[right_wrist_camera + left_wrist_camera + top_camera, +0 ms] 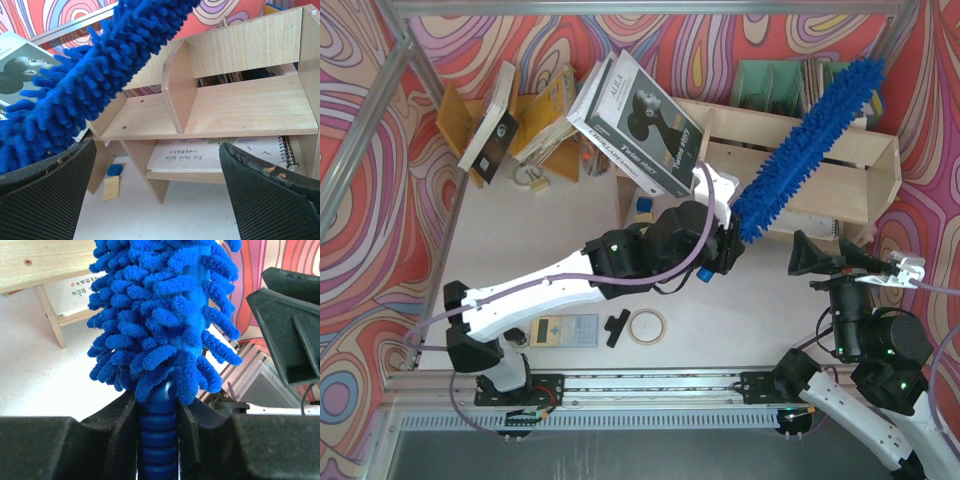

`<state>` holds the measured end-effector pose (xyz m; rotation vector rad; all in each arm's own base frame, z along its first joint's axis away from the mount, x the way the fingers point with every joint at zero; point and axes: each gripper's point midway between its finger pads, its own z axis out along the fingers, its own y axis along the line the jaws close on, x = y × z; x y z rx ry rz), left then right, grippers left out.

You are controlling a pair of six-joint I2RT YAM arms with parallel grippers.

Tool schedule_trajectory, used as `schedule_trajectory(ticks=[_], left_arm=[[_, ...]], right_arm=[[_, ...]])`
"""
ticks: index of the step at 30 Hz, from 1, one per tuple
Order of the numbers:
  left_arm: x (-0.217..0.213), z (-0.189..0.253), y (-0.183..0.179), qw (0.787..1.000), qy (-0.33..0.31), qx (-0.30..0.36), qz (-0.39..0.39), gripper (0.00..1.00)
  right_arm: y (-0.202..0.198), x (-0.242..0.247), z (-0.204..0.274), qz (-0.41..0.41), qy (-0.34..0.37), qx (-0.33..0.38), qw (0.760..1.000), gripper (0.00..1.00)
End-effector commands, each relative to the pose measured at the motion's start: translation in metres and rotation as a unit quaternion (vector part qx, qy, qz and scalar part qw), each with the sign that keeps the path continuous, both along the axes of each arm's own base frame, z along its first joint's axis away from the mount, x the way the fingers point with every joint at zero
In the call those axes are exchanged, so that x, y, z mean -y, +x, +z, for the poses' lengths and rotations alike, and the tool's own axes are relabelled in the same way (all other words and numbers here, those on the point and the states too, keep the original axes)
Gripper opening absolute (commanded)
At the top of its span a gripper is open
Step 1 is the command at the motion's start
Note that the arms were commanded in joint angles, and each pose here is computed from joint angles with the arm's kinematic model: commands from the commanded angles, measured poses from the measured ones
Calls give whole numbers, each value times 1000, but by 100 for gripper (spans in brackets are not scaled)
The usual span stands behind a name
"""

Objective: Dust the bookshelf with a duster

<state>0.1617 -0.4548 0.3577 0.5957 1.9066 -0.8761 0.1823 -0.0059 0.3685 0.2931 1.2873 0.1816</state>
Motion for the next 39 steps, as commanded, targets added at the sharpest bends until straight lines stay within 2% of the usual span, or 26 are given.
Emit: schedule_trajectory(ticks=[1,6,13,28,32,39], left_arm=[[4,-3,12,999,25,-19,-6,0],[6,-10,28,997,70,-28,0,0],[19,-7,21,993,105,-19,-54,0],[43,-4,-20,978,87,-25,-187,0],[37,-2,-20,980,82,-18,-179,0],[16,-2,-11,990,68,-17,-122,0]], right_arm=[[-4,5,6,-5,9,15,1000,99],[-6,6,5,-5,10,17,1000,99],[-5,5,5,-4,8,17,1000,99],[-5,6,4,-7,6,17,1000,99],[-4,6,4,-8,5,17,1000,99],[-4,6,4,-9,4,16,1000,99]])
